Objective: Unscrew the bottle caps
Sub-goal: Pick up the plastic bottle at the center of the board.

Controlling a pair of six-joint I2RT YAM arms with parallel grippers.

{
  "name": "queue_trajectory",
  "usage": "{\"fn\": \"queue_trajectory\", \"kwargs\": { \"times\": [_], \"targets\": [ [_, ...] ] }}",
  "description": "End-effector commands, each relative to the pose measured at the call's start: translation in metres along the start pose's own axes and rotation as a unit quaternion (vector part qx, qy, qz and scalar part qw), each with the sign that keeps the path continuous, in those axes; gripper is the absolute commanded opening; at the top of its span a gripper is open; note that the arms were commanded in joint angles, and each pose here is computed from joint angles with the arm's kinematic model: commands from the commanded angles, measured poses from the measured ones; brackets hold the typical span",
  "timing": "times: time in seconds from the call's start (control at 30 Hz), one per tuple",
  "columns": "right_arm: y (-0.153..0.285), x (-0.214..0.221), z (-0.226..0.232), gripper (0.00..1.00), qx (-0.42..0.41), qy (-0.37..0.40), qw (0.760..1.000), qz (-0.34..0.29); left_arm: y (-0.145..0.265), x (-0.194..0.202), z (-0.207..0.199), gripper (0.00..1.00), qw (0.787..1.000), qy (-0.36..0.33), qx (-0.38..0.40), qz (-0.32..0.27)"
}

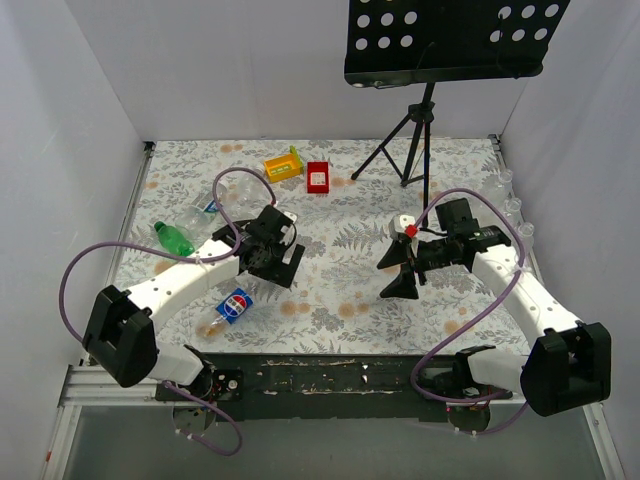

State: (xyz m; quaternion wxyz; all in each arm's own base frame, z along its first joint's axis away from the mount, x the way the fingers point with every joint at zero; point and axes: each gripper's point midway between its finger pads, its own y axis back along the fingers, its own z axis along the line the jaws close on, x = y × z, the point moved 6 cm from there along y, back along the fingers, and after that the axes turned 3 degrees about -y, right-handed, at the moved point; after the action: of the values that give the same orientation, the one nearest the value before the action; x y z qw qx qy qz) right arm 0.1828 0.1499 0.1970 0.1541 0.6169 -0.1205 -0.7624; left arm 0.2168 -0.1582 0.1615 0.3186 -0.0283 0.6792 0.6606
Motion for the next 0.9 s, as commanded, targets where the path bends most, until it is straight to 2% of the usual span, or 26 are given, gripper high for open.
{"fn": "queue_trajectory", "kwargs": {
  "times": [0.0, 0.17, 0.27, 0.37, 0.47, 0.57, 0.63, 0.73, 0.87],
  "targets": [
    [-0.003, -0.005, 0.002, 0.81, -0.012, 0.023, 0.999, -0.028, 0.004, 0.007, 0.017, 0.98, 0.997, -0.076, -0.031, 0.003],
    [-0.005, -0.001, 0.001, 0.81, -0.013, 0.021, 0.999, -0.029, 0.001, 0.017, 0.024, 0.98, 0.989, -0.142, -0.024, -0.017],
    [-0.004, -0.001, 0.000, 0.81, -0.012, 0.022, 0.999, -0.031, 0.003, 0.011, 0.022, 0.98, 0.990, -0.135, -0.017, -0.042],
    [-0.004, -0.001, 0.001, 0.81, -0.013, 0.022, 0.999, -0.033, 0.009, -0.017, 0.023, 0.98, 0.987, -0.108, 0.008, -0.116],
    [-0.004, -0.001, 0.002, 0.81, -0.014, 0.020, 0.999, -0.035, 0.010, -0.052, 0.040, 0.98, 0.985, -0.044, 0.035, -0.163],
    [-0.003, -0.001, 0.002, 0.81, -0.011, 0.022, 0.999, -0.036, -0.003, -0.077, 0.063, 0.98, 0.987, 0.079, 0.047, -0.131],
    [-0.002, 0.000, 0.003, 0.82, -0.007, 0.023, 0.999, -0.037, -0.010, -0.089, 0.075, 0.98, 0.980, 0.161, 0.050, -0.106],
    [-0.001, 0.002, 0.002, 0.82, -0.002, 0.022, 0.999, -0.042, -0.018, -0.101, 0.084, 0.98, 0.961, 0.251, 0.034, -0.116],
    [0.000, 0.001, 0.002, 0.82, -0.002, 0.021, 0.999, -0.047, -0.019, -0.111, 0.104, 0.98, 0.905, 0.395, -0.065, -0.146]
  ]
}}
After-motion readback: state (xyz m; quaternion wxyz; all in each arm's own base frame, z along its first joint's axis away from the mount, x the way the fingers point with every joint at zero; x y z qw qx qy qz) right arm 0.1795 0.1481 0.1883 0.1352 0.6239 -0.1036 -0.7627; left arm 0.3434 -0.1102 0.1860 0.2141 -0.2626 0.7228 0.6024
